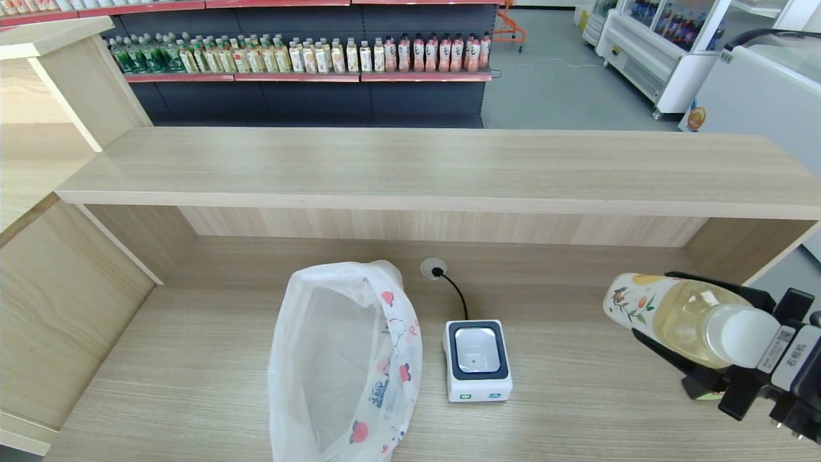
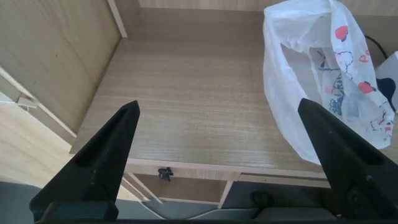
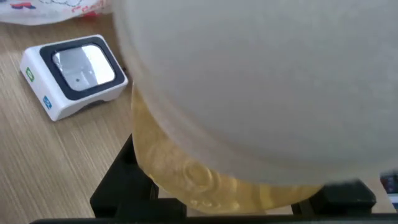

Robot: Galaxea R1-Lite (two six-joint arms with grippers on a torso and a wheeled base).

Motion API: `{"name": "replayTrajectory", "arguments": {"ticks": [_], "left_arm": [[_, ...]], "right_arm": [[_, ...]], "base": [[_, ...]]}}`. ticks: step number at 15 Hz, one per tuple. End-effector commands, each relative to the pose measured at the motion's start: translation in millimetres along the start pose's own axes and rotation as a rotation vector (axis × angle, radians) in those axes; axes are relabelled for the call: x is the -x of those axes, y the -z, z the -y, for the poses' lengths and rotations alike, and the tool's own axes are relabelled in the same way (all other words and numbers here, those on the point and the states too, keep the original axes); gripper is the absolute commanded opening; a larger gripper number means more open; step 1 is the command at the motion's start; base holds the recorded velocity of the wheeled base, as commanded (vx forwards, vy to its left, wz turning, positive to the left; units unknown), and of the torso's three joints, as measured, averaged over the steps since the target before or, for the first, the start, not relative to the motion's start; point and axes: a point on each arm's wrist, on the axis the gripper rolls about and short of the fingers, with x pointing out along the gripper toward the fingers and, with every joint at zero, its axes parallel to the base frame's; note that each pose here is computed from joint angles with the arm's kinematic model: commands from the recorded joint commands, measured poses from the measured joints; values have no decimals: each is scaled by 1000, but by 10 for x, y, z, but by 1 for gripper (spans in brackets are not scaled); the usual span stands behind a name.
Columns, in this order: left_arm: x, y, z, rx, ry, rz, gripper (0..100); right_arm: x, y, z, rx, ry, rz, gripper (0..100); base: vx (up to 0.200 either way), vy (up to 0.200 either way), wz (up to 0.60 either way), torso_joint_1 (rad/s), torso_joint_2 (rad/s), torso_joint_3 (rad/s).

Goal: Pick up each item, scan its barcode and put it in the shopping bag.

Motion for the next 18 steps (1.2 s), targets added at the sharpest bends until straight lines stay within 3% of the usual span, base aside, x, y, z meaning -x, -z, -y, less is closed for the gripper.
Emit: {"name": "replayTrajectory", "arguments": {"ticks": [1, 5, 13, 18], "left_arm": [[0, 1, 0, 0, -1, 0, 100], [0, 1, 0, -1, -1, 0, 100], [0, 1, 0, -1, -1, 0, 100], [0, 1, 0, -1, -1, 0, 100]], "right_arm": [[-5, 6, -7, -3, -4, -4, 0], [-40, 62, -78, -71, -60, -2, 0], [-375, 378, -283, -207, -232, -62, 0], [-665, 632, -355, -99, -254, 67, 0]], "base": [[0, 200, 0, -12, -2, 12], [0, 200, 0, 4, 1, 0], [0, 0, 0, 0, 0, 0], [0, 0, 0, 0, 0, 0]]}}
